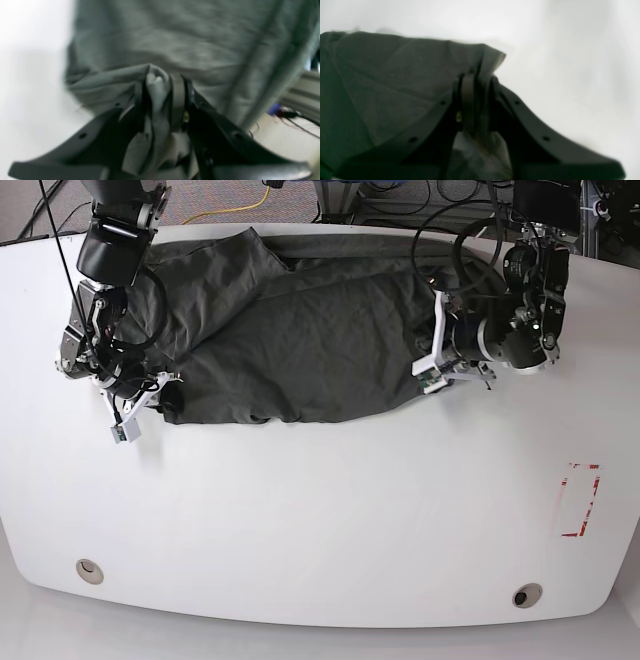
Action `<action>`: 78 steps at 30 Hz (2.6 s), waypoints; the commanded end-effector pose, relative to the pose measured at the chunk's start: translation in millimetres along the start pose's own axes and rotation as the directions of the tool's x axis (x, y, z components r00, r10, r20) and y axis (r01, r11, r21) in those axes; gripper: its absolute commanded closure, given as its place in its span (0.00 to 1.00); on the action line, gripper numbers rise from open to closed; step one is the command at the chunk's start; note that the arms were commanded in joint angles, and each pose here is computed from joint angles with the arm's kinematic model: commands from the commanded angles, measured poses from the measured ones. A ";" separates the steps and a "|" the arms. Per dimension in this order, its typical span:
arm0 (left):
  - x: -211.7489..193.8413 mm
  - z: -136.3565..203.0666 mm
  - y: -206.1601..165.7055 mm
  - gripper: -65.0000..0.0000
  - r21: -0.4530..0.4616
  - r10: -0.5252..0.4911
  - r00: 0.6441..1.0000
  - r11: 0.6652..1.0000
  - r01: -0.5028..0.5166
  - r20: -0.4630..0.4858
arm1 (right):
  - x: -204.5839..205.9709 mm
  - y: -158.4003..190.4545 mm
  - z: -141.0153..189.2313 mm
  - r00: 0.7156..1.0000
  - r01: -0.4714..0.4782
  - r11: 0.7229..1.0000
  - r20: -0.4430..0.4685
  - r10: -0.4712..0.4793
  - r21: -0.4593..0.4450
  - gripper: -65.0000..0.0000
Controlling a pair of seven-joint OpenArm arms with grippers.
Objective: Layout the t-shirt on the table in an organized manner, then fold the t-shirt properly
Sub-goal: 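Move the left gripper inward over the shirt and grasp the fabric, then pull the grasped fabric outward with the left gripper, smoothing the shirt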
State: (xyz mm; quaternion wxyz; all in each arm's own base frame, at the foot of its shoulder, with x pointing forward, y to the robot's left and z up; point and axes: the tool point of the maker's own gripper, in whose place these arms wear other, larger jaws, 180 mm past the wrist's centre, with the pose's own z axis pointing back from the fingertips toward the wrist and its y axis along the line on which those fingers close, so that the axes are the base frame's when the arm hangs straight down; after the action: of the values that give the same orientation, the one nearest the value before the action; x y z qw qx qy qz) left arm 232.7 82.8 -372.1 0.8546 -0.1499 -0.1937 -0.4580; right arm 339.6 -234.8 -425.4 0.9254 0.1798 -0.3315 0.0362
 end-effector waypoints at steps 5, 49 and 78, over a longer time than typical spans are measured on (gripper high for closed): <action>-0.8 6.1 3.0 0.69 0.009 -0.049 0.999 0.999 0.049 -0.012 | -1.6 -6.3 2.9 0.999 -0.025 0.999 -0.038 0.024 -0.025 0.87; -62.8 55.4 124.0 0.43 0.190 0.493 0.835 0.820 -0.539 0.244 | -6.3 8.3 -6.9 0.999 -0.013 1.000 -0.040 0.013 0.003 0.87; -44.8 42.1 164.3 0.44 0.017 0.613 0.675 0.735 -0.677 0.411 | -7.8 12.1 -9.2 0.999 -0.008 1.000 -0.040 0.008 0.011 0.87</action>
State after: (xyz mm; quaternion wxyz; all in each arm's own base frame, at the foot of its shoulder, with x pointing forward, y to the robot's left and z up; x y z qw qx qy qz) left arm 330.0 212.0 -378.5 0.9201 -0.2313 -0.3081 -0.0708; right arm 343.5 -214.4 -427.1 0.9185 0.2004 -0.3394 0.0326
